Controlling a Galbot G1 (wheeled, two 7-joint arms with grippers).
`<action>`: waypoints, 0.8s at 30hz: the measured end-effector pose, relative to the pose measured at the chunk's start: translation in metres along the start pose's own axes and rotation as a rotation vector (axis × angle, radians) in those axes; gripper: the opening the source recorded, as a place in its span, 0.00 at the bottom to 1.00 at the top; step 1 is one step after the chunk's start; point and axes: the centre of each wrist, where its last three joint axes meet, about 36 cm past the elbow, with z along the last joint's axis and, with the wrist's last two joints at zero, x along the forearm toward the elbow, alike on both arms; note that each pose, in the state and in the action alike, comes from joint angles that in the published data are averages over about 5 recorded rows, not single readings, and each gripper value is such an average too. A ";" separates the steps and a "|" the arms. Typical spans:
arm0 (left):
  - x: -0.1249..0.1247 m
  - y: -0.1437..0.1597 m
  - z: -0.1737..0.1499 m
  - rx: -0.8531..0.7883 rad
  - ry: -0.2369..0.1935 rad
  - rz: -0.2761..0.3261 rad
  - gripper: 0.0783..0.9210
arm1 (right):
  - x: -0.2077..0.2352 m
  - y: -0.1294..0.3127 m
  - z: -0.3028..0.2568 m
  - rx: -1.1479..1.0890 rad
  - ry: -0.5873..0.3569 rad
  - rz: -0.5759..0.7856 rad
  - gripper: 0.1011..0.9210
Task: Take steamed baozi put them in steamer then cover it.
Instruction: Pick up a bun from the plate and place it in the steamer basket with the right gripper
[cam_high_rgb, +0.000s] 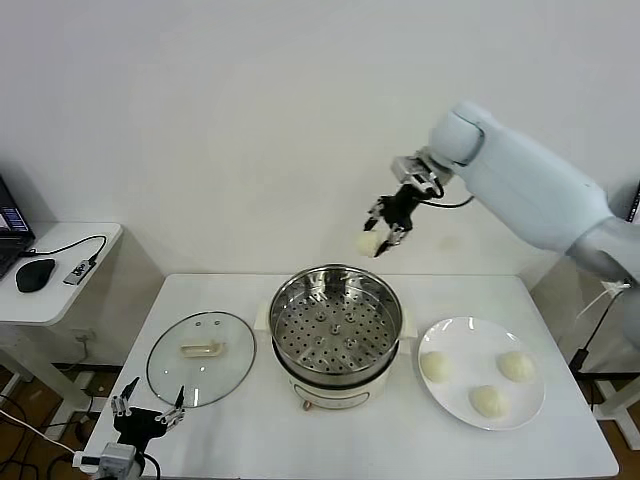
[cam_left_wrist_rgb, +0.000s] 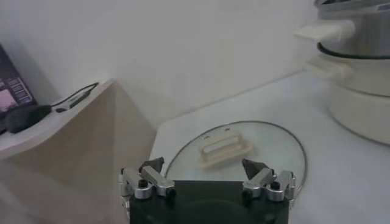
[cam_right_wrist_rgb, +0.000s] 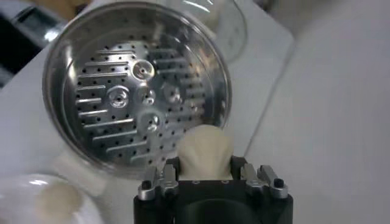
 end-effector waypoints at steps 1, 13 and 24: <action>0.000 0.000 0.000 0.000 0.001 -0.002 0.88 | -0.005 -0.002 -0.003 0.043 0.002 -0.013 0.51; 0.001 -0.004 0.001 0.001 0.006 -0.008 0.88 | -0.060 -0.014 -0.049 0.425 0.042 -0.144 0.51; -0.001 -0.006 0.002 0.002 0.009 -0.004 0.88 | -0.098 -0.019 -0.056 0.541 0.104 -0.198 0.51</action>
